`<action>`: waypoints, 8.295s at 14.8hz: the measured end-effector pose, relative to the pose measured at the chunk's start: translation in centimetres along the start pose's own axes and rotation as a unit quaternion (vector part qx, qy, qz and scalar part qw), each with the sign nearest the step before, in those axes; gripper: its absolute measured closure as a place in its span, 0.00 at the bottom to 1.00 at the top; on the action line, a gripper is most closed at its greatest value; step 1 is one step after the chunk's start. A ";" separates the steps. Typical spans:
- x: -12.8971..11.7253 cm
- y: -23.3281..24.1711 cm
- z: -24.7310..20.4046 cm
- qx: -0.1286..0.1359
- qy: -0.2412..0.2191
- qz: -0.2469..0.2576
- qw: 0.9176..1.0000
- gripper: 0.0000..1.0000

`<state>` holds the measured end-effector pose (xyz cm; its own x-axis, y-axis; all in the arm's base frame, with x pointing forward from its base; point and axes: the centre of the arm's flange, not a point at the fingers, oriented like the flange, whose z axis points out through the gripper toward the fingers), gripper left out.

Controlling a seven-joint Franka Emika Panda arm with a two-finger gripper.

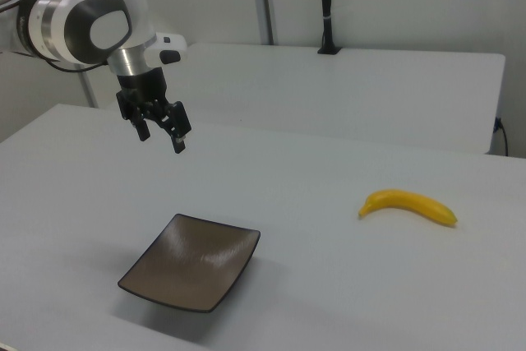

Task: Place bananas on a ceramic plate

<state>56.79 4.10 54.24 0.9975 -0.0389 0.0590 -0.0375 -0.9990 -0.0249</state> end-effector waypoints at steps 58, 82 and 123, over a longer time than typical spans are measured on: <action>19.9 28.9 26.2 -0.053 0.304 0.387 0.869 0.66; 11.7 16.9 11.8 0.002 0.196 0.300 0.934 0.66; -0.3 -0.2 -0.4 -0.023 -0.028 -0.055 0.998 0.00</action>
<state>56.44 4.30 54.59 0.9974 0.0718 0.0022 0.0718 -0.9971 0.0250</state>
